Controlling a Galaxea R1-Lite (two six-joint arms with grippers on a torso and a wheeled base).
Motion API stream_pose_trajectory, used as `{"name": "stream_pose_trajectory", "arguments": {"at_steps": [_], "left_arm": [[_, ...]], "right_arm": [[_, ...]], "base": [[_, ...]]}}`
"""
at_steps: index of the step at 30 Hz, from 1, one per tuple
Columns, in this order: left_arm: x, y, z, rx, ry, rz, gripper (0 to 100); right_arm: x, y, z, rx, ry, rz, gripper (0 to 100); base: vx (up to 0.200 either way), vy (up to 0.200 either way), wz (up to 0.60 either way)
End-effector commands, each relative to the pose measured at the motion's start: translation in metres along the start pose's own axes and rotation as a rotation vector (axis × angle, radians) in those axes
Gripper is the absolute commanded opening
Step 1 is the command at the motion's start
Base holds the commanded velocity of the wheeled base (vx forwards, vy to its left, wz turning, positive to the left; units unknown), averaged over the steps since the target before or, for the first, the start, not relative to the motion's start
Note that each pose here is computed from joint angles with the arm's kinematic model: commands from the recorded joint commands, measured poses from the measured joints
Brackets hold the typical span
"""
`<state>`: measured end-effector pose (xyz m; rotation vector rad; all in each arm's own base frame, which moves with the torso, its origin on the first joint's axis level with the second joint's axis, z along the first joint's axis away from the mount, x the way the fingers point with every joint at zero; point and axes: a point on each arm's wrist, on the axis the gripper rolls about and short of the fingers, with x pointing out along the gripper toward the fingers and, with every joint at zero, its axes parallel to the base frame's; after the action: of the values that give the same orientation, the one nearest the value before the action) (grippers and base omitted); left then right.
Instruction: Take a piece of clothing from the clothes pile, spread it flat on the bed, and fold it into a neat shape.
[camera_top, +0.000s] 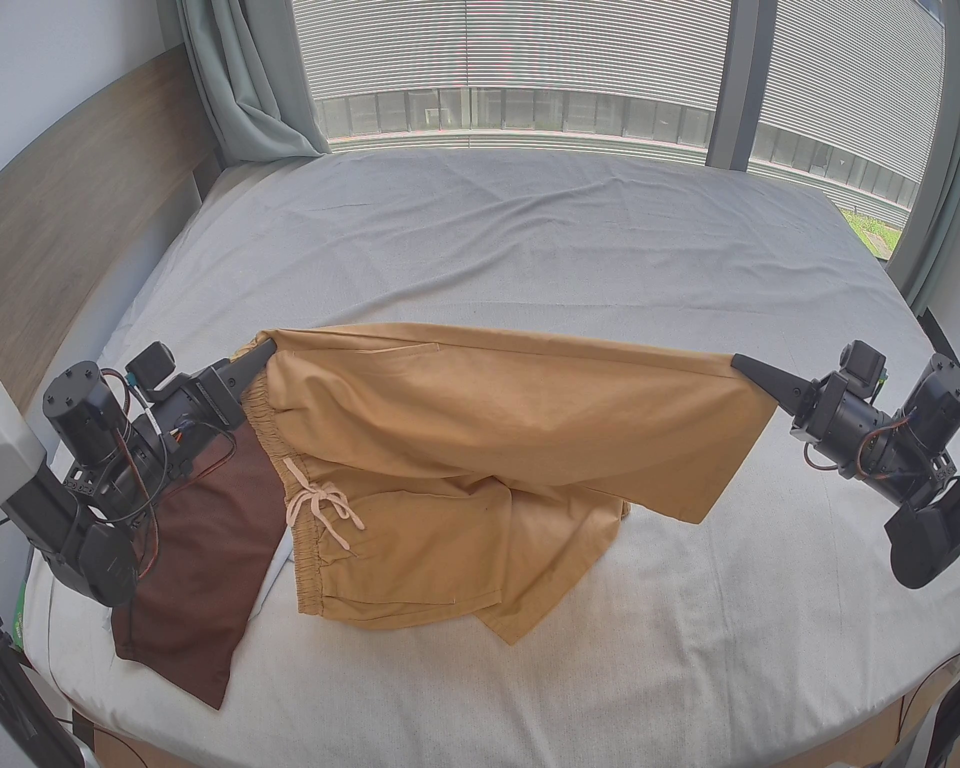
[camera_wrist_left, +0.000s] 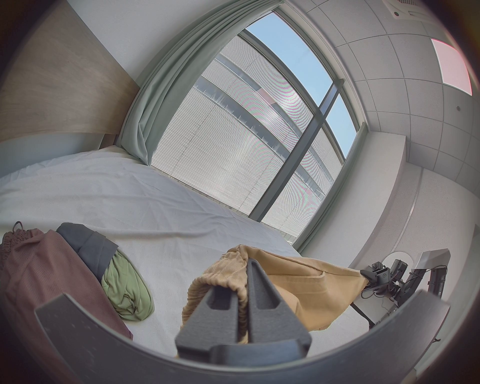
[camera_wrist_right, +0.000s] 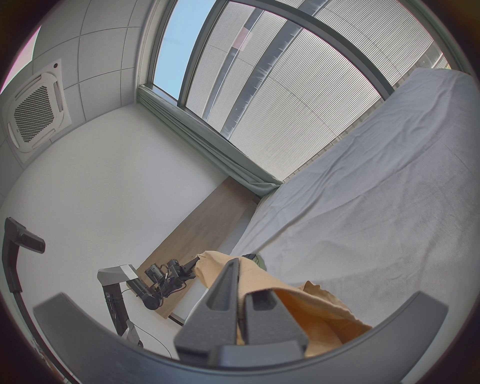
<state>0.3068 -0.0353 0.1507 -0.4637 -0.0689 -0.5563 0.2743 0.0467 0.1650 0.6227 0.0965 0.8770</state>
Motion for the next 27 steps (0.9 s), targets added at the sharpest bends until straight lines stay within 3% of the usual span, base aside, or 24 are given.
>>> {"name": "stream_pose_trajectory", "arguments": {"at_steps": [1, 27], "left_arm": [[0.004, 0.002, 0.0, 0.001, -0.007, -0.003, 0], [0.031, 0.039, -0.029, -0.026, 0.002, 0.106, 0]], "right_arm": [[0.013, -0.014, 0.002, -0.001, -0.004, -0.002, 0], [0.059, -0.074, 0.008, -0.029, -0.033, 0.007, 0]], "base": [[0.0, 0.0, 0.0], [0.0, 0.0, 0.0]]}}
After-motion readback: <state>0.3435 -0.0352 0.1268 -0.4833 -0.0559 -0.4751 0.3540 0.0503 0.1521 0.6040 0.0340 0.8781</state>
